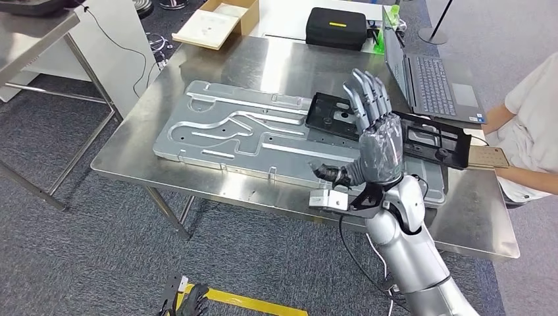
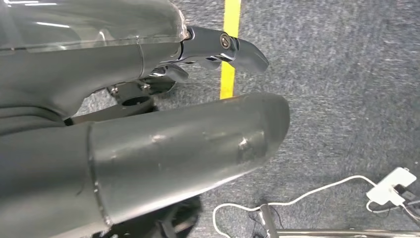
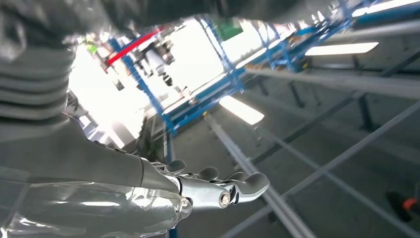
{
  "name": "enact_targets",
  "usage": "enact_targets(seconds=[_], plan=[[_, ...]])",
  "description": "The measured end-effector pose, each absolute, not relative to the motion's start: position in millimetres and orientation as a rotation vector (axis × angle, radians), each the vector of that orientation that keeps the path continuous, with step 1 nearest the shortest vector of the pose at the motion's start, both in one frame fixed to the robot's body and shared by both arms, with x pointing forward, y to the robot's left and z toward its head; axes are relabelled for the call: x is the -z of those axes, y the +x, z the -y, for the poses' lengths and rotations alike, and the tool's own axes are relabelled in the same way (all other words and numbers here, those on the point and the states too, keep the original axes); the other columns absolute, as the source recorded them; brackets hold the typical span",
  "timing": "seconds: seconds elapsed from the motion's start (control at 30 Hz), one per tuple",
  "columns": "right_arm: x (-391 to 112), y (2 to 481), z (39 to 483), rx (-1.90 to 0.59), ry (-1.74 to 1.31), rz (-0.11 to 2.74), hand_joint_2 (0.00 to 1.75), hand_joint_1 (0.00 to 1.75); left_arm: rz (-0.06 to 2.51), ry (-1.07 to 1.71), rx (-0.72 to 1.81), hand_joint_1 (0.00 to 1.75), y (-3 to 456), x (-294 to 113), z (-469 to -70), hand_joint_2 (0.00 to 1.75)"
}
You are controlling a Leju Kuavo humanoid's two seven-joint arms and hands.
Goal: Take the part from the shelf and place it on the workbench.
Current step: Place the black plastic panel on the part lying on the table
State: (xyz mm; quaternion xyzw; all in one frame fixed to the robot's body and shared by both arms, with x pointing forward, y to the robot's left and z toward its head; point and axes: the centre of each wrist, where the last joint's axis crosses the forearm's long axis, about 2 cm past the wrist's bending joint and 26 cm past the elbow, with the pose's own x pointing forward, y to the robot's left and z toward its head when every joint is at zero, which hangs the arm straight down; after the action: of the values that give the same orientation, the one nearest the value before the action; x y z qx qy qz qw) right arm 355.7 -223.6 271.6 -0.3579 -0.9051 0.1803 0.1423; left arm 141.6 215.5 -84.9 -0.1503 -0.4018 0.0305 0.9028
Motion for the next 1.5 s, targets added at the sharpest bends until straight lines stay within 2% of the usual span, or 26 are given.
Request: enact_targets(seconds=[0.87, 1.5], plan=[[-273.6, 349.4, 204.5, -0.512, -0.94, 2.661, 1.75, 0.0, 0.819, -0.309, -0.092, 0.0, 122.7, 90.8, -218.0, 0.0], [-274.7, 352.3, 195.9, -0.448, -0.902, 2.684, 1.75, 0.0, 0.854, -0.258, -0.092, 0.0, 130.4, 90.5, -231.9, 0.0]])
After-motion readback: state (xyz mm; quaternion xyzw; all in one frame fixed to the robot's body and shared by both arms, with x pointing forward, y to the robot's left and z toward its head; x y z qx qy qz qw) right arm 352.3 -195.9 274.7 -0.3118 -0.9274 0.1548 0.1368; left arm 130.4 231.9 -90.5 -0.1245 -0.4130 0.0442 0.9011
